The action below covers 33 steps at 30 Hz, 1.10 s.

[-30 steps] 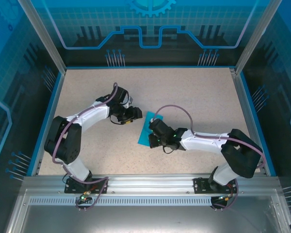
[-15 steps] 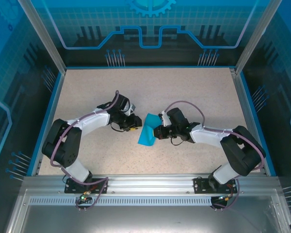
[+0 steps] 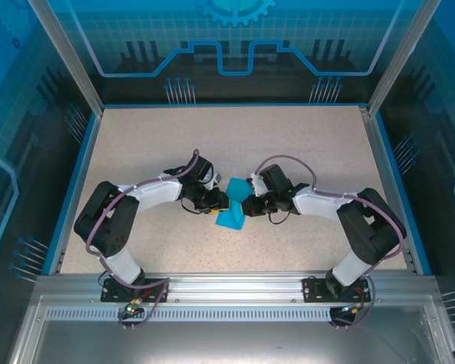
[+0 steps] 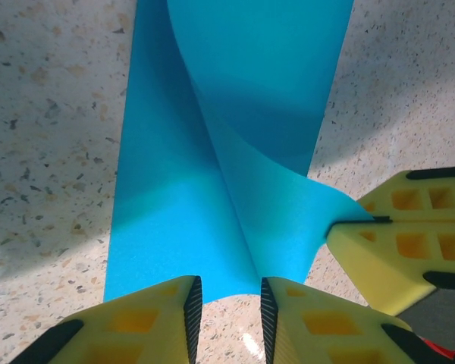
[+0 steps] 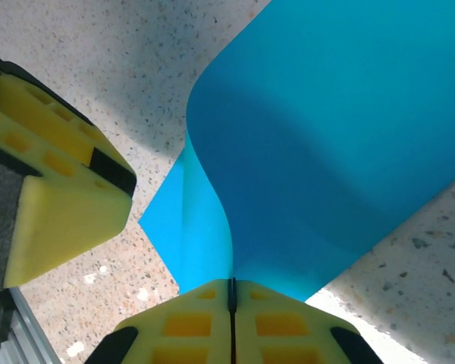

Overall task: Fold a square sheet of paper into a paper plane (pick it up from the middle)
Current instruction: Fold the triangle a second time at the center of the table.

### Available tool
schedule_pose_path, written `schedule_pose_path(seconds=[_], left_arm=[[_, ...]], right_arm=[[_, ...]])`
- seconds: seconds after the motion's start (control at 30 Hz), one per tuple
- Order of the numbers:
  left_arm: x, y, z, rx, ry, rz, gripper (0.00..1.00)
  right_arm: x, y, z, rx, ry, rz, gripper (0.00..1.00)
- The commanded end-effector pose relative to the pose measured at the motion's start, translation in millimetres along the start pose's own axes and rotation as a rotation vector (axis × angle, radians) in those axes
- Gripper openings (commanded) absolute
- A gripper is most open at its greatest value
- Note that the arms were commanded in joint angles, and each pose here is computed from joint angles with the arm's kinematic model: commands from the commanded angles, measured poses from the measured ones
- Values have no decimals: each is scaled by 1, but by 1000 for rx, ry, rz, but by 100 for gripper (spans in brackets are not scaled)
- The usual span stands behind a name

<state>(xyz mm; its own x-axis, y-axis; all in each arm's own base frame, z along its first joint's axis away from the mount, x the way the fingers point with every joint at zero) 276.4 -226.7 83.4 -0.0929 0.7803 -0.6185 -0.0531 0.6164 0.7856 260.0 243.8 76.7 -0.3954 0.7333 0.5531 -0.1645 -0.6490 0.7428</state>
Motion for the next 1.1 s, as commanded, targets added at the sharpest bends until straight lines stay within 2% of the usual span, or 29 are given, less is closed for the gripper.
schedule_pose_path(seconds=[0.0, 0.7, 1.07], left_arm=[[2, -5, 1, 1, 13, 14, 29], [7, -12, -5, 17, 6, 44, 24], [9, -15, -9, 27, -6, 54, 21]], right_arm=[[-8, -1, 4, 35, 5, -36, 7], [-12, -8, 12, 135, 70, -158, 9], [-13, -10, 17, 140, 95, -216, 9]])
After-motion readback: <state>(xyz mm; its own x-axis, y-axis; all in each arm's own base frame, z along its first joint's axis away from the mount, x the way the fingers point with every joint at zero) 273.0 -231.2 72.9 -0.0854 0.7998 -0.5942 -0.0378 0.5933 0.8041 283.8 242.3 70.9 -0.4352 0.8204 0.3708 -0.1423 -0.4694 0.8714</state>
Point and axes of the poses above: each hand's point on the last joint's axis, 136 mm out from that joint toward the fingers, its own y axis back along the fingers, its own x axis along the line the jaws close on, z = x × y, the point moved 4 cm from there along y, back along the fingers, and after that the axes turned 3 degrees about y, right-handed, at the moved point
